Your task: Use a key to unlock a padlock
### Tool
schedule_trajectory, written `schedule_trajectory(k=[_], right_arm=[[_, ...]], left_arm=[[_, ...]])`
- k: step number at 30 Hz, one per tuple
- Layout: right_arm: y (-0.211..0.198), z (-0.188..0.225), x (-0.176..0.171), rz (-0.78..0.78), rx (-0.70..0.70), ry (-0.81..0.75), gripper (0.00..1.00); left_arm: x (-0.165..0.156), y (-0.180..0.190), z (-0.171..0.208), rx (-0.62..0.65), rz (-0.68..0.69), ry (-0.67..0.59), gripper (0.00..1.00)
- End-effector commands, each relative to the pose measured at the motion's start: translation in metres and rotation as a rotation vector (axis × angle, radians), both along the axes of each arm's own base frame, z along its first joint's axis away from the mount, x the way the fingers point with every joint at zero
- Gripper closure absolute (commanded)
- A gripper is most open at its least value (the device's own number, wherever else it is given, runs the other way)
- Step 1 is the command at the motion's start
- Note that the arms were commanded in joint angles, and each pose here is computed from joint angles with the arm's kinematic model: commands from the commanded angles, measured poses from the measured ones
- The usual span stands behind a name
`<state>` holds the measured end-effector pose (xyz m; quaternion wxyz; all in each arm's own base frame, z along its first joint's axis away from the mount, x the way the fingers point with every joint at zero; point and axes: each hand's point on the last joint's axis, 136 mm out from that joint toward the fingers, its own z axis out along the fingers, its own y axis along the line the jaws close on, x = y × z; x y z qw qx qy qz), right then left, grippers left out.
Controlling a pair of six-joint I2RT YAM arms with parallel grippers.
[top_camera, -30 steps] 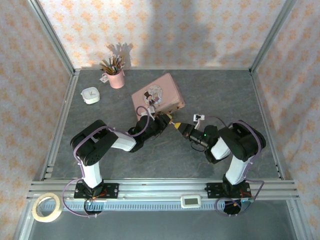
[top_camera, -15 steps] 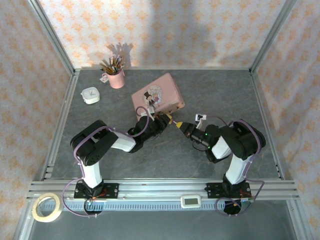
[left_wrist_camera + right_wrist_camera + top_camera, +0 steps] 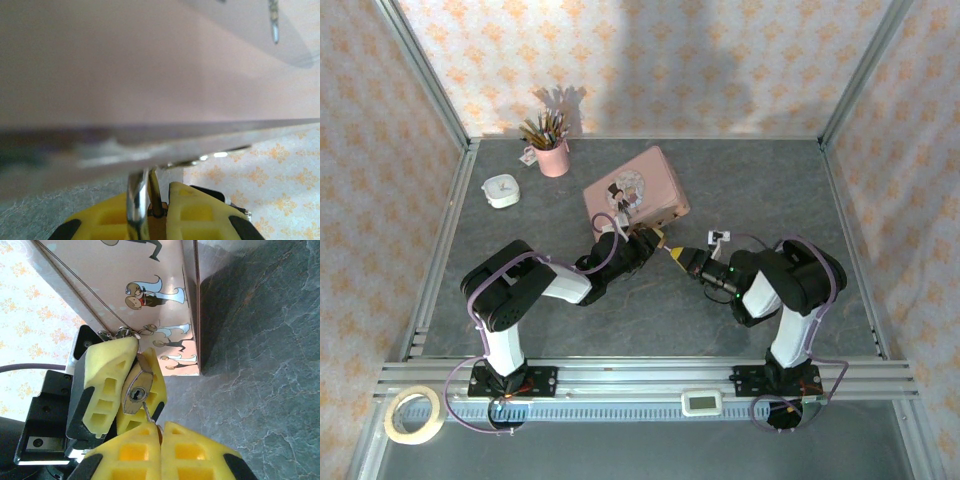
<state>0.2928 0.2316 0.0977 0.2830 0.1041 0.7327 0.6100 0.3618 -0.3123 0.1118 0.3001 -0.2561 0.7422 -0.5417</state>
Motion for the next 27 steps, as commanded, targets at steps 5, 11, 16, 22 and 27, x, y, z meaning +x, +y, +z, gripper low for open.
schedule_trajectory(k=[5,11,16,22,27], right_arm=[[0.001,0.032,-0.001,0.013,0.042,-0.132,1.00],[0.000,0.037,-0.001,0.007,0.043,-0.148,1.00],[0.001,0.033,0.001,0.009,0.029,-0.138,1.00],[0.010,0.034,0.010,0.038,0.070,-0.117,1.00],[0.013,0.036,0.015,0.053,0.094,-0.089,1.00]], left_arm=[[-0.004,-0.010,0.019,-0.073,-0.026,-0.050,1.00],[-0.004,-0.010,0.018,-0.071,-0.025,-0.048,1.00],[-0.005,-0.011,0.020,-0.078,-0.031,-0.053,1.00],[-0.008,-0.017,0.032,-0.108,-0.069,-0.092,1.00],[-0.017,-0.018,0.036,-0.129,-0.103,-0.116,1.00]])
